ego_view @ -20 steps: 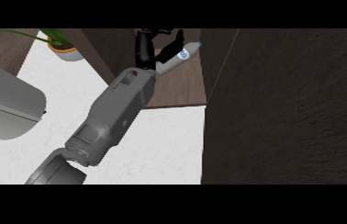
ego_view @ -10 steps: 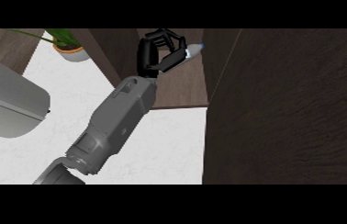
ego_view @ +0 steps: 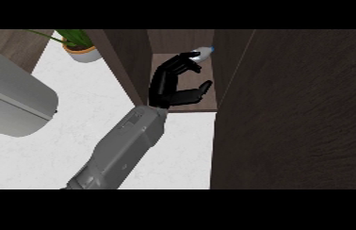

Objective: Pick up the bottled water, place it into the cabinet and close the cabinet

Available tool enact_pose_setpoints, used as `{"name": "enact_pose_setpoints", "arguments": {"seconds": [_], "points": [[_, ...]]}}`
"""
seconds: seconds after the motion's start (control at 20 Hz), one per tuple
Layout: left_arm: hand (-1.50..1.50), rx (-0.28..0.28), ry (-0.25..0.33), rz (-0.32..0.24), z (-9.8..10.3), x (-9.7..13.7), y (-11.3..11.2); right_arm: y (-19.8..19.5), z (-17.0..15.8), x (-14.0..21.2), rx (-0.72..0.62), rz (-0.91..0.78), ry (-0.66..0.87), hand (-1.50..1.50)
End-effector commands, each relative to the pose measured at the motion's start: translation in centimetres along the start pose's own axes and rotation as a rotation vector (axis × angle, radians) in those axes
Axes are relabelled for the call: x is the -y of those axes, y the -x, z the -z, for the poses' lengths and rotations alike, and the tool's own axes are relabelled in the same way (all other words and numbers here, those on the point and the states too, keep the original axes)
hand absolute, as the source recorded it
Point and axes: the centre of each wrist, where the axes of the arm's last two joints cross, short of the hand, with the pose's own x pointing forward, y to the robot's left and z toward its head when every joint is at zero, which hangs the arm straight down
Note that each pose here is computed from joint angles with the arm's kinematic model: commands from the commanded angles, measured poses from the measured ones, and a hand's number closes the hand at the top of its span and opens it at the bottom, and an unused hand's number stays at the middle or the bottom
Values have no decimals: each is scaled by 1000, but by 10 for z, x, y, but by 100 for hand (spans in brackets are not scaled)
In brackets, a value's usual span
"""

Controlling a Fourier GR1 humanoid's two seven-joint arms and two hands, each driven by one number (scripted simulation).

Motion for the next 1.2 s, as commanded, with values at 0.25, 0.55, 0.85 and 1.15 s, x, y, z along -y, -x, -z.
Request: {"name": "enact_pose_setpoints", "arguments": {"seconds": [0.25, 0.55, 0.85, 1.15], "points": [[-150, -69, 62, -119, -98, 7, 7, -31, 12, -12, 50, -72, 50, -150], [-150, -38, -62, -61, -157, -39, -17, -33, 8, -12, 39, -87, 24, -150], [-150, -28, -34, -94, -204, -74, -42, -35, 15, -5, -30, -114, -305, 150], [-150, -16, -12, -60, -236, -113, -60, -36, 28, -4, -3, -169, -554, 150]]}}
